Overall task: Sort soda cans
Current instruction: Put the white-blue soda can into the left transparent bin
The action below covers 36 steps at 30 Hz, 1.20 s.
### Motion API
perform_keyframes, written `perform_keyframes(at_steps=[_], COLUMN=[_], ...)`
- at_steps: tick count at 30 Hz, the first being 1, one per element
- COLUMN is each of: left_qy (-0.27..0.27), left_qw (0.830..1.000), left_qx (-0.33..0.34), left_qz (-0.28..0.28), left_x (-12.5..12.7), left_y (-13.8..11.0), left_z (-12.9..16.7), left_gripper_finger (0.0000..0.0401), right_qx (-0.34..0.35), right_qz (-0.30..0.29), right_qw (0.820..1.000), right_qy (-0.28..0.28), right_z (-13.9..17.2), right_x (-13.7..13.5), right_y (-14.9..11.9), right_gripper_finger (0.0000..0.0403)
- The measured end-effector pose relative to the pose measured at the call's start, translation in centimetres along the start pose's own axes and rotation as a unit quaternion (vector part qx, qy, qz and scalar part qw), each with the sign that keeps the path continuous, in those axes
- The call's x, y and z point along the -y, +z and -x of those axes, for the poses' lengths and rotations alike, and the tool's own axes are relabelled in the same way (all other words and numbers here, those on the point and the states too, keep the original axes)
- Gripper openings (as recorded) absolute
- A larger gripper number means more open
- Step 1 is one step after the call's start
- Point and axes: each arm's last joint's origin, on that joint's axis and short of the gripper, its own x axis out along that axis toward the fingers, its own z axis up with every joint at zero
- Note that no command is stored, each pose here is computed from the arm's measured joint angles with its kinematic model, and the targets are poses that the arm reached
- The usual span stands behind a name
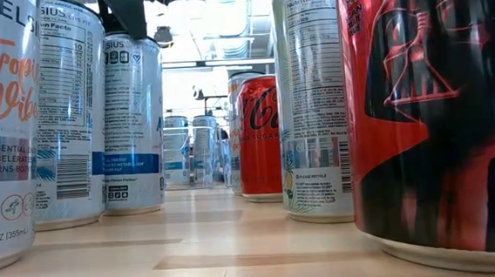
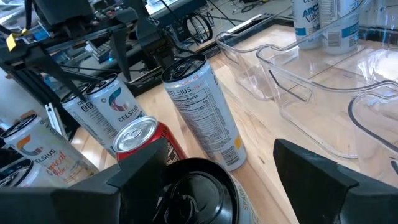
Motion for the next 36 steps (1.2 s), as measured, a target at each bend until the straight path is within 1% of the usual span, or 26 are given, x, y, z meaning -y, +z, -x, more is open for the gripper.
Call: perform_keyframes(at_steps=[3, 10, 15, 17, 22, 23, 27, 30, 33, 36], left_qy=[-0.001, 0.024, 0.03, 0.029, 0.03, 0.031, 0.036, 0.039, 0.048, 0.046], left_qw=[1.0, 0.999, 0.997, 0.998, 0.998, 0.998, 0.997, 0.997, 0.996, 0.997], left_qx=[0.003, -0.03, -0.051, -0.048, -0.047, -0.048, -0.052, -0.053, -0.056, -0.043], left_qz=[-0.002, -0.027, -0.042, -0.039, -0.039, -0.04, -0.05, -0.047, -0.043, -0.032], left_x=[0.3, 0.8, 0.9, 0.8, 0.4, 0.3, -0.1, -0.5, -1.3, -2.0], left_y=[-0.1, -0.1, -0.3, -0.2, 0.0, 0.1, 0.2, 0.5, 0.7, 1.0], left_z=[0.0, -3.0, -4.1, -3.9, -3.5, -3.5, -3.5, -3.5, -3.1, -1.9], left_gripper_finger=[0.0341, 0.0341, 0.0334, 0.0319, 0.0256, 0.0252, 0.0252, 0.0252, 0.0252, 0.0252], right_qx=[0.0, 0.0, -0.003, -0.004, -0.004, -0.004, -0.004, -0.004, -0.004, -0.004], right_qz=[0.0, 0.0, 0.002, 0.002, 0.002, 0.002, 0.002, 0.002, 0.002, 0.002], right_qw=[1.0, 1.0, 1.0, 1.0, 1.0, 1.0, 1.0, 1.0, 1.0, 1.0], right_qy=[0.0, 0.001, 0.008, 0.01, 0.009, 0.009, 0.009, 0.009, 0.009, 0.009], right_z=[0.0, 0.0, 0.1, 0.1, 0.1, 0.1, 0.1, 0.1, 0.1, 0.1], right_x=[0.0, 0.0, -0.3, -0.3, -0.3, -0.3, -0.3, -0.3, -0.3, -0.3], right_y=[0.0, 0.0, -0.2, -0.2, -0.2, -0.2, -0.2, -0.2, -0.2, -0.2], right_gripper_finger=[0.0313, 0.0313, 0.0313, 0.0313, 0.0313, 0.0313, 0.0313, 0.0313, 0.0313, 0.0313])
